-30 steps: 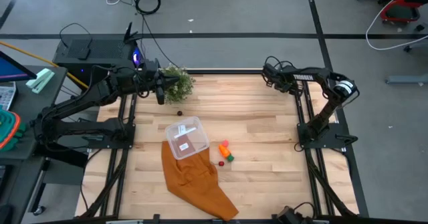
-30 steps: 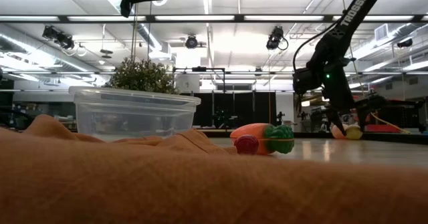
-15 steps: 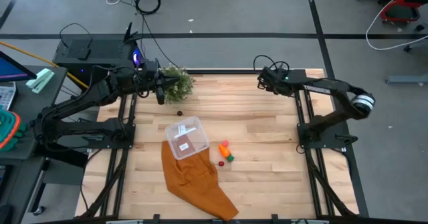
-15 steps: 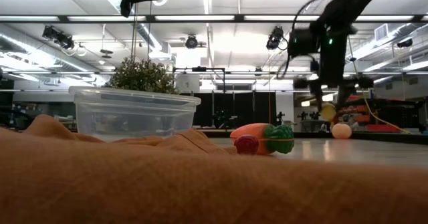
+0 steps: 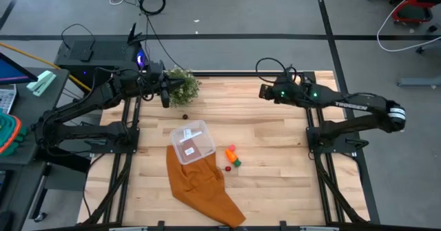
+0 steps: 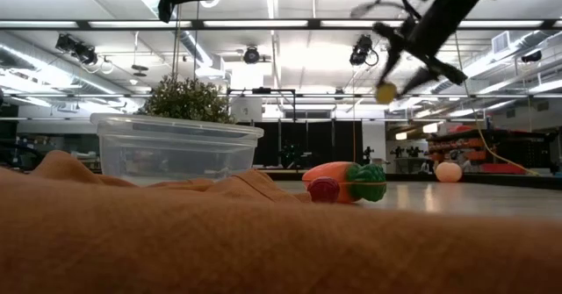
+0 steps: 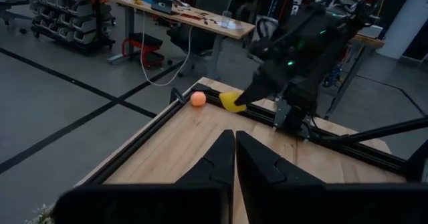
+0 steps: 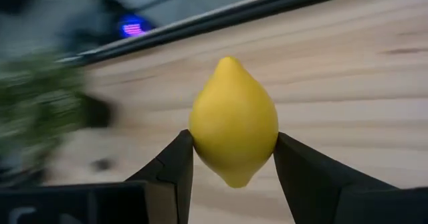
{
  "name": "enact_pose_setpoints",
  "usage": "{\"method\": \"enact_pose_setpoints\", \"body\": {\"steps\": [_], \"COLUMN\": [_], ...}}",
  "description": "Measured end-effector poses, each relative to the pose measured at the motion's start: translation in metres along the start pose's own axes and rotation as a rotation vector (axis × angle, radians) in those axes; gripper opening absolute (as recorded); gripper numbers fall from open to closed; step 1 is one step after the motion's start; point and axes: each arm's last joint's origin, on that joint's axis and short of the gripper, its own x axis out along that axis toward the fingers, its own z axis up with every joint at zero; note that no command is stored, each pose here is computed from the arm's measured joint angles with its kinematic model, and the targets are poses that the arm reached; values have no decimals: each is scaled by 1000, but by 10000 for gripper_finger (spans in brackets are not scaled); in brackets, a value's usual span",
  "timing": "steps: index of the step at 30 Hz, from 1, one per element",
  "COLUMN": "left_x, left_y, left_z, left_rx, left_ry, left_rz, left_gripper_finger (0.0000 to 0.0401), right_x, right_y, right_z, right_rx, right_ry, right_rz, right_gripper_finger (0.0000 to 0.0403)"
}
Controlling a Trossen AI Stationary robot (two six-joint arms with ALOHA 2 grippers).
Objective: Pick and placing Produce into tupperware
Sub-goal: Put the yellow lemon into the bin
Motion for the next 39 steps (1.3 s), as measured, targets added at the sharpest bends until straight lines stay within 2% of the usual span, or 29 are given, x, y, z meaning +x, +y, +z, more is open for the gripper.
{"method": "enact_pose_setpoints", "body": {"steps": [6,10,15,20,28,33,39], "left_x": [0,0,1,0,-5,-9,-26], "left_y": [0,-1,-11,-30,-62,-75,-81], "left_z": [0,0,-2,-7,-15,-17,-12], "left_rx": [-25,-85,-131,-192,-270,-319,-299], "left_ry": [1,3,18,52,83,112,75], "left_rz": [-2,-7,-55,-143,-203,-270,-340], "left_gripper_finger": [25,30,32,37,49,48,37], "right_x": [-13,-21,-30,-38,-44,-31,-18], "right_y": [33,47,53,56,67,83,118], "right_z": [-15,-25,-40,-53,-74,-88,-99], "right_rx": [14,13,-45,-116,-213,-239,-365], "right_ry": [26,52,92,126,155,181,215], "right_rz": [316,446,502,545,644,763,798], "right_gripper_finger": [145,145,146,146,146,146,146]}}
